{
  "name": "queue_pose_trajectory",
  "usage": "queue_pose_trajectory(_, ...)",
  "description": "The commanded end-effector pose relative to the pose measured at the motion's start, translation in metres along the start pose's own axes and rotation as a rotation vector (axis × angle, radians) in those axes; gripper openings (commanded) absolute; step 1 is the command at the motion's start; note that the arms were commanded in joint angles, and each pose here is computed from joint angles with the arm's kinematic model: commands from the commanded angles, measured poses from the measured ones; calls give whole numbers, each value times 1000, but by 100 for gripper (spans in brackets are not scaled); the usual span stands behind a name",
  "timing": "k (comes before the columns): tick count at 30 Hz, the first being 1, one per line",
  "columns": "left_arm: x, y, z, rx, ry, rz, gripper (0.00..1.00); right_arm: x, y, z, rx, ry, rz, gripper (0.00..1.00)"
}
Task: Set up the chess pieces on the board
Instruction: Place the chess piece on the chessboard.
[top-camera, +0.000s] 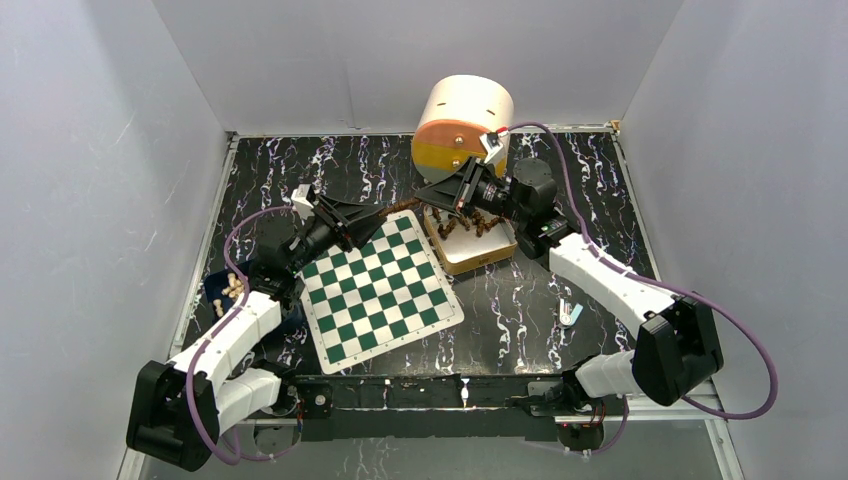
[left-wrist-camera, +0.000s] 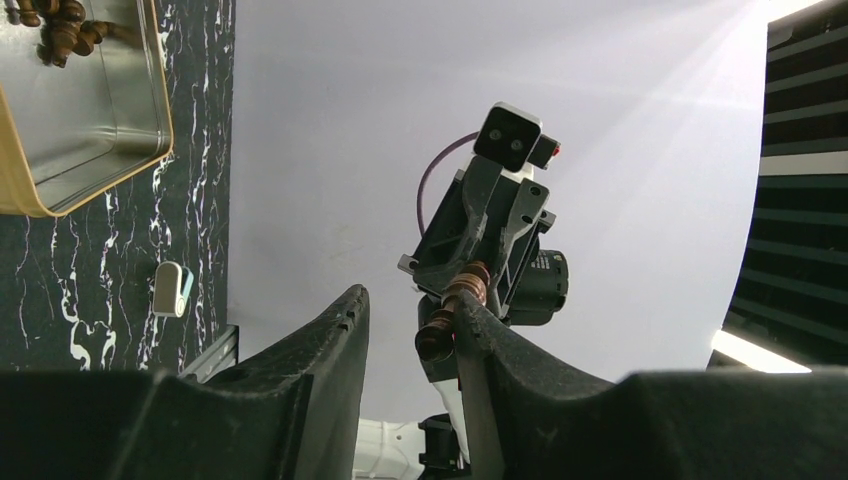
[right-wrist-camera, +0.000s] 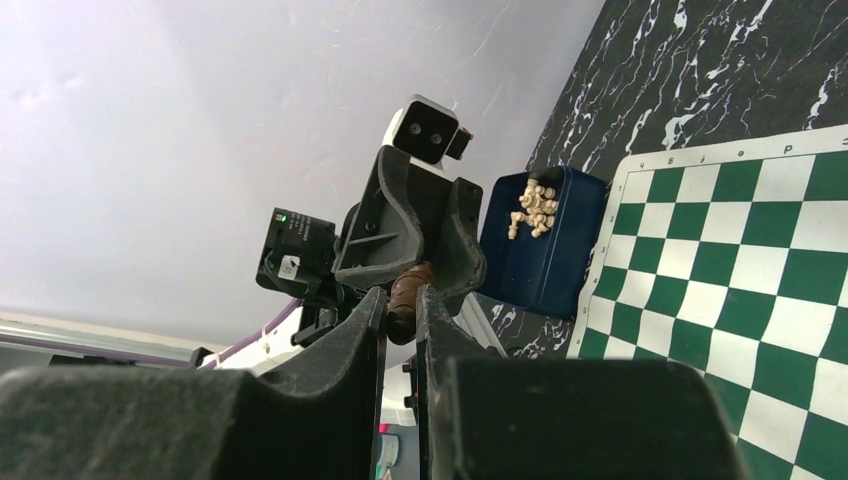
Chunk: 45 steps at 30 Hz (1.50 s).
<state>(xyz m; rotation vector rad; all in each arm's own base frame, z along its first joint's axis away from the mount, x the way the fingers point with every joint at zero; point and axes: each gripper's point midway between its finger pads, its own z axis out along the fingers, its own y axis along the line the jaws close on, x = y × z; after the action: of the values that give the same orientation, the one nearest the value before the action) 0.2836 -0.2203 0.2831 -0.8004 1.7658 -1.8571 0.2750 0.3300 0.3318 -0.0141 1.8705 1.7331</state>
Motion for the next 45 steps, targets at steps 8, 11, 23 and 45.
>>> queue_pose_trajectory(8,1,-10,0,36,-1,24,30,1,-9,7,-1,9,-18,4)
queue_pose_trajectory(11,2,-13,0,40,1,26,25,2,-13,8,8,11,-14,4)
queue_pose_trajectory(23,-5,13,-4,-139,-36,188,11,6,-33,1,91,2,-56,4)
queue_pose_trajectory(45,-135,86,-51,-1143,-140,988,11,14,-85,-55,428,27,-384,5)
